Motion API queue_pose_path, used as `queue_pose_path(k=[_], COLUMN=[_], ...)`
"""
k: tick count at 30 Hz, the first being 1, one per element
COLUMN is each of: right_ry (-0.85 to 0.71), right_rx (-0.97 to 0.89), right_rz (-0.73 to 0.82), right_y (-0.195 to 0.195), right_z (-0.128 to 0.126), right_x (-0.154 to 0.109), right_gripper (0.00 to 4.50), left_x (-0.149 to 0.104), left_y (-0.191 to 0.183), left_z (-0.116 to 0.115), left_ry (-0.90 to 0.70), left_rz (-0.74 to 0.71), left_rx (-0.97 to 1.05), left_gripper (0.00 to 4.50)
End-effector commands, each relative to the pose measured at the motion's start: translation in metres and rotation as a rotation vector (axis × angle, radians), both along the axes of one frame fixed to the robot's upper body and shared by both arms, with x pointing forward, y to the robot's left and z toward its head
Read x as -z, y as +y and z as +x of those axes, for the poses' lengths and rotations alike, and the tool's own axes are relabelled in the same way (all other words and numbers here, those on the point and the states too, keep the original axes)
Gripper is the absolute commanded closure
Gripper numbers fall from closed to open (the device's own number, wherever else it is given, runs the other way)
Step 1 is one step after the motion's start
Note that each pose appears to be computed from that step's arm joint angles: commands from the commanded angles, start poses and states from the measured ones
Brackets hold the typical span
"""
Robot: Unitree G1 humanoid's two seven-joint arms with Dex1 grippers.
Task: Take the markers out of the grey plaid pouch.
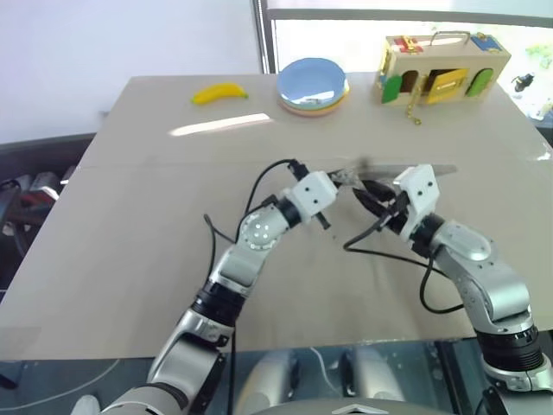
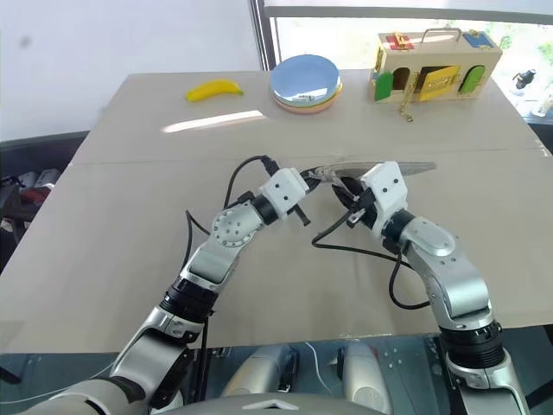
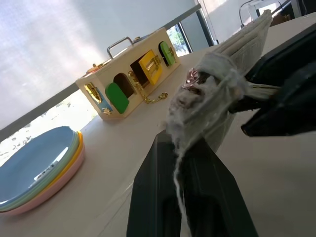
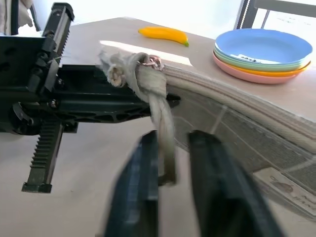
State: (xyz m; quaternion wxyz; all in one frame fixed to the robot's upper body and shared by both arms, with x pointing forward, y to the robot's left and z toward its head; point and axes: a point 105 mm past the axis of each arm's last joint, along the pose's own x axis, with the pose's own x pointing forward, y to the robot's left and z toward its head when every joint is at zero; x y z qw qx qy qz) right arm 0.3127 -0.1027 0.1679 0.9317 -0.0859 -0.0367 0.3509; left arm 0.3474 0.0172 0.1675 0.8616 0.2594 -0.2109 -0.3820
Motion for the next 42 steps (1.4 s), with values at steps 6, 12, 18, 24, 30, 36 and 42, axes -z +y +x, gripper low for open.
queue_pose_path(k=[6,12,18,24,30,36,42], right_ry=[-0.142,-0.132,-0.015,-0.022,-0.054,-0.155,-0.108], right_rx=[0.124,0.319,0.547,0.532,0.197,0.056,0.022], right_rz=[0.026,0.028,-0.053,-0.018,-0.013,0.009,-0.068], right_y=[-0.030,-0.087,-0.164,-0.172,-0.100,-0.060,-0.043], right_z=[-0.005,-0.001,-0.005,-0.010,-0.025,-0.031,-0.023], right_x=[-0.044,-0.050,-0.018,-0.020,-0.037,-0.069,-0.047], right_gripper=[4.48,4.48,4.48,4.21,2.88,2.88,4.15], left_x=[-0.011,-0.011,-0.018,-0.017,-0.013,-0.007,-0.006], left_y=[0.008,0.016,0.023,0.023,0.010,0.004,-0.006], left_z=[0.003,0.004,0.007,0.008,0.002,-0.001,-0.009], left_ry=[-0.165,-0.191,-0.157,-0.129,-0.073,-0.014,0.015], left_rz=[0.050,0.037,-0.034,-0.050,-0.080,-0.099,-0.122], left_rx=[-0.050,-0.068,-0.097,-0.095,-0.048,-0.021,0.015], left_gripper=[4.50,4.50,4.50,4.50,4.50,4.50,4.50])
